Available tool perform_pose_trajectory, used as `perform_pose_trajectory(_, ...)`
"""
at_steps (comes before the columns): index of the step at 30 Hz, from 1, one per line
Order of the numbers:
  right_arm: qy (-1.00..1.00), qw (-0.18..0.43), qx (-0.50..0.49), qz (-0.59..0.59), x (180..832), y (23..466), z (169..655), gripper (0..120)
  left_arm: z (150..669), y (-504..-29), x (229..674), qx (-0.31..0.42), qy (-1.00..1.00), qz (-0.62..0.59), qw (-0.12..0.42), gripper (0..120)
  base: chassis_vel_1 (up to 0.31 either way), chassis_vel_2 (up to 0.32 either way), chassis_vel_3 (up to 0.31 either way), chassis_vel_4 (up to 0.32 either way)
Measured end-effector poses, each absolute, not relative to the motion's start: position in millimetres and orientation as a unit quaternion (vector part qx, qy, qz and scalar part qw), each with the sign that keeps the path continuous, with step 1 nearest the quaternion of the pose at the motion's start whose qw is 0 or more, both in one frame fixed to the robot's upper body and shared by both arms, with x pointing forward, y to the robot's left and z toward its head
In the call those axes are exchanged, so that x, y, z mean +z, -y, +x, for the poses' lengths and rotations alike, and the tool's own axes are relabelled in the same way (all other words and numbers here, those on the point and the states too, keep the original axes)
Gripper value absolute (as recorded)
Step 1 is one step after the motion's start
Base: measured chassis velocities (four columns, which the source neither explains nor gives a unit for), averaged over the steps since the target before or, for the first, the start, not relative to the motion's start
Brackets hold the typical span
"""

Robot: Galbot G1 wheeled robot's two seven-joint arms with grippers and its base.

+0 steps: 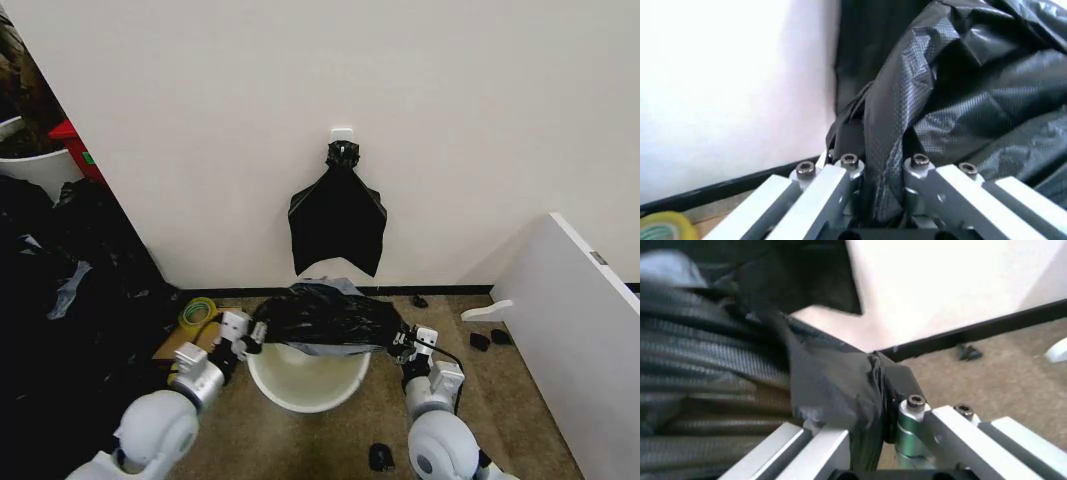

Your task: Place the garbage bag over the trash bin.

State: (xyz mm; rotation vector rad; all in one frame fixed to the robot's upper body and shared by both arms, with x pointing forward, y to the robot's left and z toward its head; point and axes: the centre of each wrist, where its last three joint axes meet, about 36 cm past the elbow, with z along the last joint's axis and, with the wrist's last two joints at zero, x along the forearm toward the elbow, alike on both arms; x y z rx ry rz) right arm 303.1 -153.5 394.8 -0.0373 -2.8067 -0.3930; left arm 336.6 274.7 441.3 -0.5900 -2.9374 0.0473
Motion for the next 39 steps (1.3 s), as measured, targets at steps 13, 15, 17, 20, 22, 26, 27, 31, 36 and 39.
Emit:
perform_pose_trajectory(13, 0.966, 0.189, -0.151, 0.096, 365, 118, 252, 1, 329, -255, 471, 0.170, 0.966, -0.178, 0.079, 3, 0.000, 0.000, 0.000, 0.000)
perform_pose_trajectory(15, 0.963, 0.195, -0.157, 0.101, 363, 117, 252, 5, 329, -255, 472, 0.174, 0.966, -0.176, 0.080, 3, 0.000, 0.000, 0.000, 0.000)
perform_pose_trajectory(17, 0.962, 0.177, -0.169, 0.124, 360, 113, 249, 20, 332, -259, 478, 0.175, 0.969, -0.159, 0.074, 3, 0.000, 0.000, 0.000, 0.000)
perform_pose_trajectory(20, 0.968, 0.128, -0.156, 0.146, 356, 114, 245, 30, 335, -261, 477, 0.172, 0.971, -0.151, 0.073, 3, 0.000, 0.000, 0.000, 0.000)
perform_pose_trajectory(22, 0.974, 0.040, -0.117, 0.191, 343, 124, 242, 39, 338, -263, 473, 0.165, 0.974, -0.139, 0.074, 3, 0.000, 0.000, 0.000, 0.000)
perform_pose_trajectory(26, 0.965, -0.059, -0.038, 0.251, 328, 145, 240, 55, 339, -258, 464, 0.156, 0.976, -0.127, 0.084, 3, 0.000, 0.000, 0.000, 0.000)
perform_pose_trajectory(27, 0.962, -0.075, -0.021, 0.263, 326, 151, 241, 61, 338, -256, 461, 0.151, 0.977, -0.121, 0.086, 3, 0.000, 0.000, 0.000, 0.000)
perform_pose_trajectory(31, 0.952, -0.102, 0.006, 0.288, 320, 159, 240, 70, 337, -252, 457, 0.148, 0.979, -0.106, 0.093, 3, 0.000, 0.000, 0.000, 0.000)
perform_pose_trajectory(36, 0.946, -0.125, 0.021, 0.300, 315, 160, 236, 90, 341, -248, 453, 0.146, 0.980, -0.094, 0.101, 3, 0.000, 0.000, 0.000, 0.000)
perform_pose_trajectory(39, 0.949, -0.136, 0.029, 0.284, 312, 157, 235, 98, 345, -247, 450, 0.144, 0.980, -0.082, 0.108, 3, 0.000, 0.000, 0.000, 0.000)
